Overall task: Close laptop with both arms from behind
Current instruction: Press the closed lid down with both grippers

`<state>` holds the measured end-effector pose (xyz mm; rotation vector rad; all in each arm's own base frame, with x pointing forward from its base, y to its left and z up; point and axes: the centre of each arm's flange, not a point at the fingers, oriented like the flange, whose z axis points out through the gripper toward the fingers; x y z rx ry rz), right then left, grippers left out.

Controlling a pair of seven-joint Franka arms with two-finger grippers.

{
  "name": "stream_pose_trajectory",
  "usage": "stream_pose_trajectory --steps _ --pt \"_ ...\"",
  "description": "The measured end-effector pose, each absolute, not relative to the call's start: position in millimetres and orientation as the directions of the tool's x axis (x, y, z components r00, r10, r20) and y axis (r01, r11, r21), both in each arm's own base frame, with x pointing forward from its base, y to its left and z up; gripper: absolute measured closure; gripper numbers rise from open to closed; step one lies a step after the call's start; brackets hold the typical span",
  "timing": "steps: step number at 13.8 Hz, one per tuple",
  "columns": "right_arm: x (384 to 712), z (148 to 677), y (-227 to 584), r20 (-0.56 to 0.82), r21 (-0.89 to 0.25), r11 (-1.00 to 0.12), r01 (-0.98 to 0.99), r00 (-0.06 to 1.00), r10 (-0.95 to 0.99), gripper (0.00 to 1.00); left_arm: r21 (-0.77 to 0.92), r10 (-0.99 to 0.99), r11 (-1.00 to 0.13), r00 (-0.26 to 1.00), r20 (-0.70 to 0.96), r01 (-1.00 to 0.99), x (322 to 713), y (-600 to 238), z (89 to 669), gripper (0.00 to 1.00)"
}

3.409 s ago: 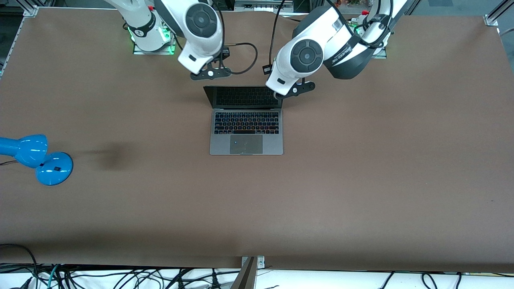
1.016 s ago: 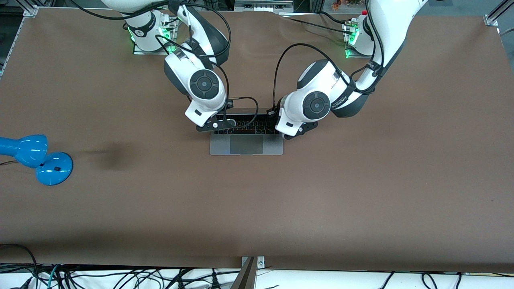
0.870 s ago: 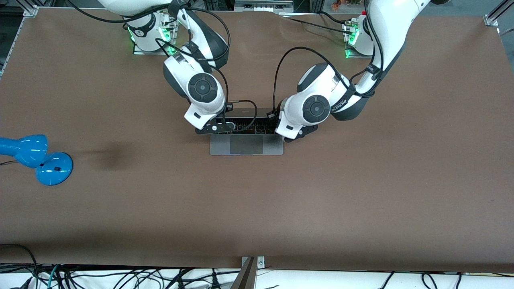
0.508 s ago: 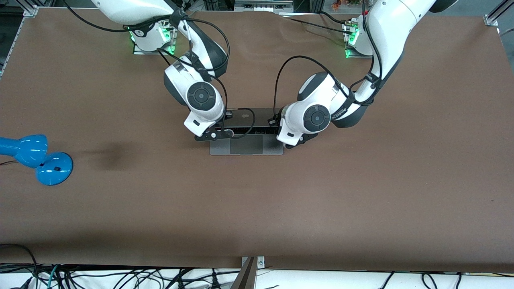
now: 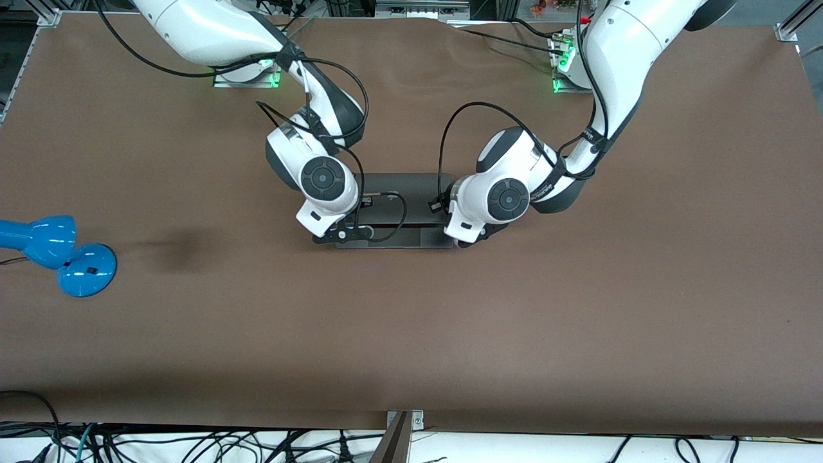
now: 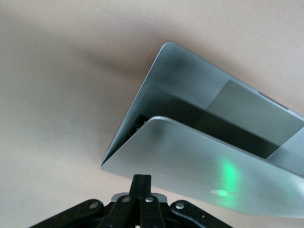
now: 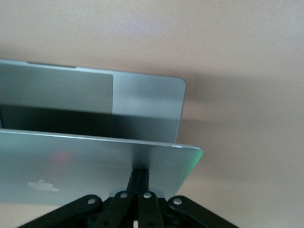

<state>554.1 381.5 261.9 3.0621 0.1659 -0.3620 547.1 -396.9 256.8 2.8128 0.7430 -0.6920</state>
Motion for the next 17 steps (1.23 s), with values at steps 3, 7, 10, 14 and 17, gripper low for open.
stream_pose_trajectory --steps 3,7,10,14,17 --pt "564 247 378 -0.222 0.035 -0.994 0.100 0.971 0.090 0.99 0.031 0.441 -0.858 0.766 -0.468 0.513 551 -394 244 0.99" --pt "574 226 375 -0.225 0.026 -0.996 0.084 0.971 0.076 0.99 0.023 0.439 -0.864 0.777 -0.452 0.502 552 -393 224 0.99" --pt "576 207 376 -0.221 0.011 -0.997 0.078 0.973 0.073 0.99 0.037 0.452 -0.852 0.770 -0.450 0.522 557 -391 206 0.99" --pt "577 188 377 -0.216 0.002 -0.997 0.074 0.974 0.072 0.99 0.028 0.449 -0.860 0.781 -0.434 0.510 558 -389 186 0.99" --pt "577 188 377 -0.216 0.003 -0.997 0.075 0.974 0.072 0.99 0.037 0.452 -0.856 0.782 -0.429 0.515 559 -389 176 0.99"
